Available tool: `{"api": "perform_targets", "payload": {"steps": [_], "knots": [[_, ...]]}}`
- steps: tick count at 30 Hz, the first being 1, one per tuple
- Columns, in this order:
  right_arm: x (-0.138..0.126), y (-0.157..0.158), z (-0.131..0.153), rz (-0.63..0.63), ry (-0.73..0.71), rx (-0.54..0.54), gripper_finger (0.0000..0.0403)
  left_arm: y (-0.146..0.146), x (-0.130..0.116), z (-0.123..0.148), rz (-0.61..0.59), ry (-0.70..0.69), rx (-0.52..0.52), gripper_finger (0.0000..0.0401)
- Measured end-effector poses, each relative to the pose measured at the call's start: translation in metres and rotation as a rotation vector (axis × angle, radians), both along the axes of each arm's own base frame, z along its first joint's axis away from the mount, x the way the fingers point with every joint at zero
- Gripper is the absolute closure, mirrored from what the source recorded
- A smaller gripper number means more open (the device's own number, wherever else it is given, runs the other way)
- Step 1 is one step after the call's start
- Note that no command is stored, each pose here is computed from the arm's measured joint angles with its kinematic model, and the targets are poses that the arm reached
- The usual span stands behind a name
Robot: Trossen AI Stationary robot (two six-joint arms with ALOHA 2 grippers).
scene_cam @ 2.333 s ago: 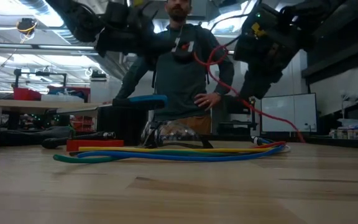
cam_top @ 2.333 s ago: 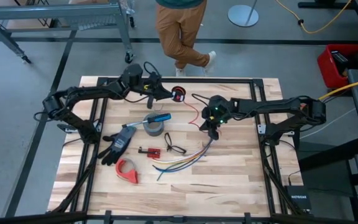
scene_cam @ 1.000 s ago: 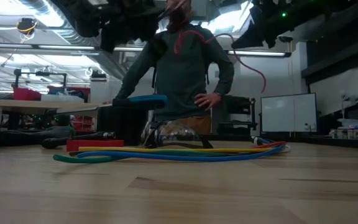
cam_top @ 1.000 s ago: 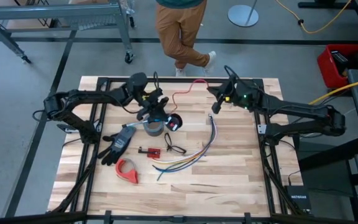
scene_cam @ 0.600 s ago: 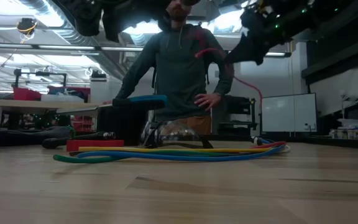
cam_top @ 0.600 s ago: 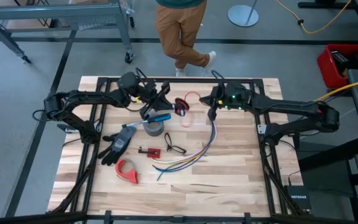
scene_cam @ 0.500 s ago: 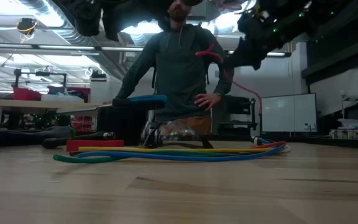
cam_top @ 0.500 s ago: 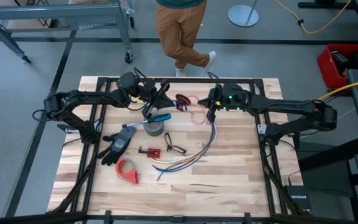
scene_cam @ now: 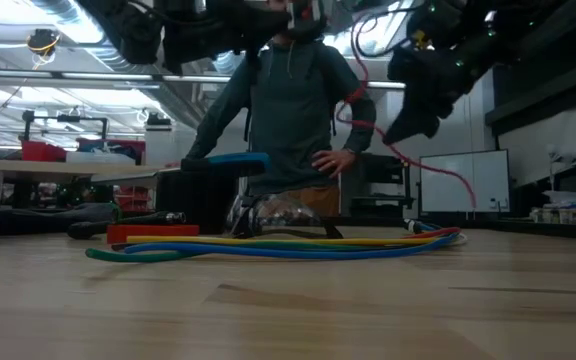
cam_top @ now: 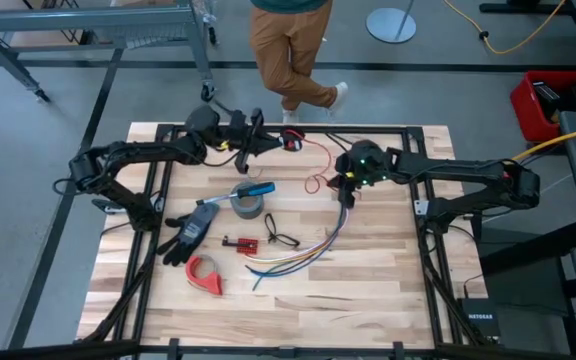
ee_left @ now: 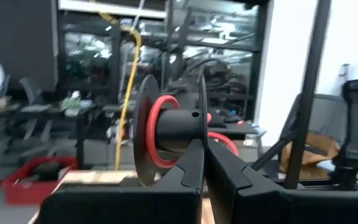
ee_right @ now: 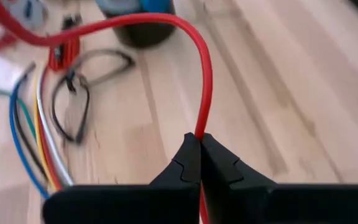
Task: Coil cords
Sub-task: Uncoil the red wire from the spool
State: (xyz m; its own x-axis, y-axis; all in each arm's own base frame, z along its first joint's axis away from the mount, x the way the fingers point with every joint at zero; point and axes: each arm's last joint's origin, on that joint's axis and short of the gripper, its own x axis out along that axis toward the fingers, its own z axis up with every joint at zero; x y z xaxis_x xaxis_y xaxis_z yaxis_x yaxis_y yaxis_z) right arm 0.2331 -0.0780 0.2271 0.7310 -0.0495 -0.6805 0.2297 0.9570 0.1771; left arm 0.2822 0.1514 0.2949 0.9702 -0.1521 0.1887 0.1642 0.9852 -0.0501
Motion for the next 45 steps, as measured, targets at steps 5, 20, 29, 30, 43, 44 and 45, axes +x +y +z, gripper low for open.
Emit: {"api": "perform_targets", "payload": {"steps": [5, 20, 29, 30, 43, 44, 45], "knots": [[-0.009, 0.003, -0.009, 0.000, 0.126, 0.045, 0.0403, 0.017, -0.008, -0.012, 0.025, 0.118, -0.070, 0.0401], [-0.023, 0.007, -0.018, -0.037, 0.304, 0.101, 0.0403, 0.039, -0.036, -0.044, -0.215, 0.452, -0.509, 0.0401], [-0.024, 0.003, -0.018, -0.123, 0.336, -0.005, 0.0403, 0.031, -0.040, -0.042, -0.542, 0.586, -0.790, 0.0401], [-0.024, 0.003, -0.018, -0.129, 0.339, -0.014, 0.0403, 0.031, -0.040, -0.042, -0.556, 0.597, -0.808, 0.0401], [-0.024, 0.002, -0.018, -0.133, 0.341, -0.042, 0.0332, 0.030, -0.041, -0.043, -0.587, 0.636, -0.873, 0.0401], [-0.024, 0.002, -0.018, -0.126, 0.341, -0.049, 0.0317, 0.030, -0.041, -0.043, -0.588, 0.636, -0.872, 0.0401], [-0.024, 0.002, -0.018, -0.125, 0.343, -0.056, 0.0301, 0.030, -0.041, -0.043, -0.588, 0.636, -0.872, 0.0401]]}}
